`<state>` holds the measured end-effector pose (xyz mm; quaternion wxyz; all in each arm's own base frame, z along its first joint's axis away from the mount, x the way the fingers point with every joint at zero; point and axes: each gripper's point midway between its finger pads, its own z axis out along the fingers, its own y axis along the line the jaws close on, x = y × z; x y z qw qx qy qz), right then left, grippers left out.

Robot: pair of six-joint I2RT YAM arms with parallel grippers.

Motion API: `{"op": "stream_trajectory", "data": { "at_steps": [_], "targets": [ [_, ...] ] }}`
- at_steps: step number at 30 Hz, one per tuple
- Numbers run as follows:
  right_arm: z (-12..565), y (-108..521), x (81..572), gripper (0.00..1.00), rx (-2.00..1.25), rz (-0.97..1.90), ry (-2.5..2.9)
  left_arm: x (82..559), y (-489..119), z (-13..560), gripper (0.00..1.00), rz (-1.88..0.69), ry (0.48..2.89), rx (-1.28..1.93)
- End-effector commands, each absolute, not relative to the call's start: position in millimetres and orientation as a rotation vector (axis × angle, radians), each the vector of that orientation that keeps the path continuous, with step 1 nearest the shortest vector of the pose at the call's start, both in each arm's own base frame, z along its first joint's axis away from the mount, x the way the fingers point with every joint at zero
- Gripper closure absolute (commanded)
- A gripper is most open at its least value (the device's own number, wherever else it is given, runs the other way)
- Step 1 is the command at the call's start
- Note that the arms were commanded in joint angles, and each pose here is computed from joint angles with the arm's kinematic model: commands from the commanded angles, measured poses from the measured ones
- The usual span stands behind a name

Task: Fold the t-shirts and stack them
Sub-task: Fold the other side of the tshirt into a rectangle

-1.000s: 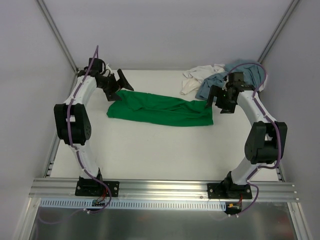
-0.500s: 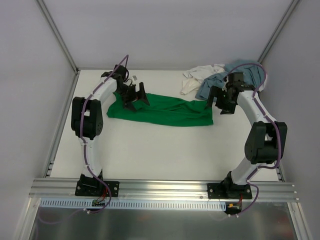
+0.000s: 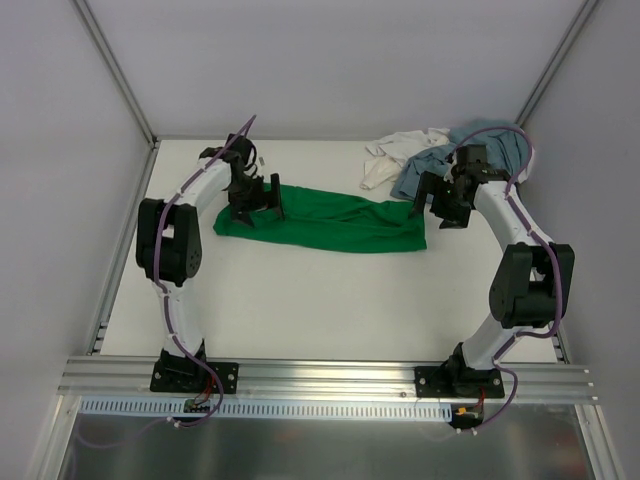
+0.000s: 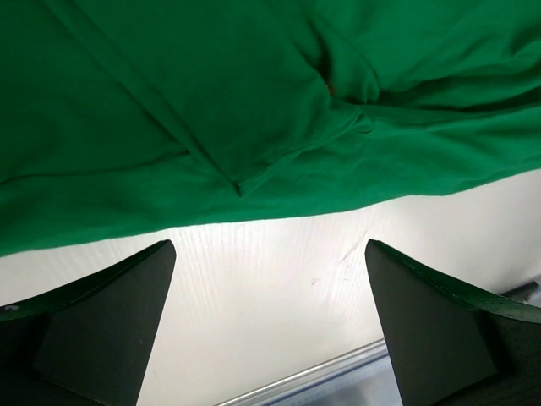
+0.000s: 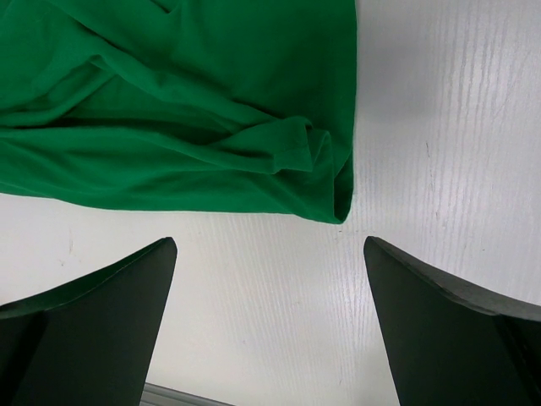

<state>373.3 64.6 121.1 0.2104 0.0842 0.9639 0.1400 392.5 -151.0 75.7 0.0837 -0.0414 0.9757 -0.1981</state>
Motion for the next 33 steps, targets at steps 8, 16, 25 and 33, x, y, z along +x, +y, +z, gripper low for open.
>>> {"op": "stream_trajectory", "data": {
  "at_steps": [8,16,25,33],
  "targets": [
    [146.8,66.9,377.0,0.01,0.227,0.422,2.613,408.1,-149.5,98.9,0.01,-0.371,2.763,-0.032],
    [146.7,63.6,375.6,0.01,0.239,0.42,2.614,406.3,-157.7,89.5,0.05,-0.222,2.783,0.102],
    [146.3,64.6,374.6,0.0,0.237,0.428,2.614,401.0,-145.3,79.1,0.09,-0.025,2.789,0.169],
    [147.3,62.6,371.7,0.01,0.243,0.425,2.611,407.2,-136.2,73.8,0.18,0.078,2.775,0.164]
  ]
}}
